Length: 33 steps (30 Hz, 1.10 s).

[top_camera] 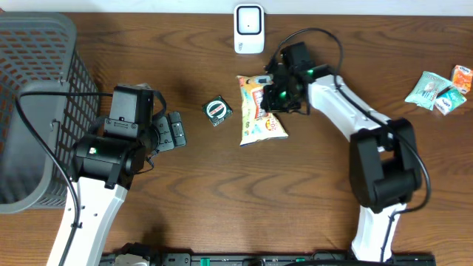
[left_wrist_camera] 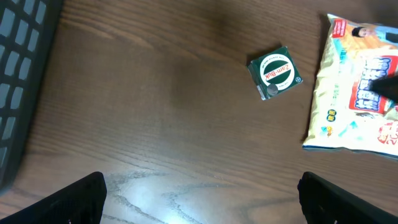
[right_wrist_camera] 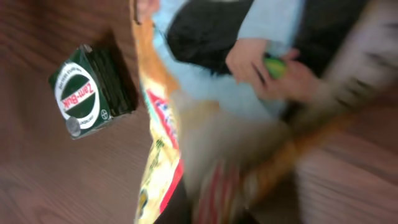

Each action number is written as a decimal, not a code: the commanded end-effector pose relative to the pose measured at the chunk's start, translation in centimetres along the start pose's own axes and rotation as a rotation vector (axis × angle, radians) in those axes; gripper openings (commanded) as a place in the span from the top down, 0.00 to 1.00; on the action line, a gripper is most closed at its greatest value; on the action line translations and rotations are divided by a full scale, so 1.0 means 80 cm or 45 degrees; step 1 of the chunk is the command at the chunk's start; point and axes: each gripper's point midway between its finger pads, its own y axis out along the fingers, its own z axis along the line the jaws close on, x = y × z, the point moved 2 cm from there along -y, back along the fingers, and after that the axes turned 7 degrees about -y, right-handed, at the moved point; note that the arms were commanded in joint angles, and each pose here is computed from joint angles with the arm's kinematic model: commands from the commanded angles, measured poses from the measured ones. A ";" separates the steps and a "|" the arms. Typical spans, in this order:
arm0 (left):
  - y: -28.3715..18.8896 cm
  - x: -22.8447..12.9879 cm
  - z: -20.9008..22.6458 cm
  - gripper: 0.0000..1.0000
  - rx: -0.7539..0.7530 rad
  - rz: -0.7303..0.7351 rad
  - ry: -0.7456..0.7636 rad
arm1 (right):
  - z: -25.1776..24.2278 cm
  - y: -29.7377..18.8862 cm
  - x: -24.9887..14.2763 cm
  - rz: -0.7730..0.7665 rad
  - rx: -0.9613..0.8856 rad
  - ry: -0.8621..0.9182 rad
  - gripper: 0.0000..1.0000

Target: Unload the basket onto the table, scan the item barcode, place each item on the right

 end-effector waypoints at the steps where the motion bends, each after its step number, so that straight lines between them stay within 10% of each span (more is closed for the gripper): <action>1: -0.002 0.003 -0.001 0.02 -0.005 -0.007 -0.014 | 0.012 -0.063 0.027 -0.155 -0.049 -0.100 0.96; 7: -0.002 0.003 -0.001 0.02 -0.005 -0.007 -0.014 | -0.001 -0.077 0.022 -0.151 -0.210 -0.116 0.94; 12: -0.002 0.003 -0.001 0.02 -0.006 -0.008 -0.014 | -0.004 -0.065 0.009 -0.095 -0.211 -0.103 0.25; 18: -0.002 0.003 -0.001 0.02 -0.006 -0.007 -0.014 | -0.017 -0.038 -0.005 -0.031 -0.215 -0.081 0.15; 23: -0.002 0.003 -0.001 0.02 -0.005 -0.007 -0.014 | -0.024 -0.002 -0.021 0.059 -0.160 -0.051 0.27; 33: -0.002 0.003 -0.001 0.02 -0.005 -0.007 -0.014 | -0.020 0.014 -0.021 0.073 -0.075 -0.042 0.99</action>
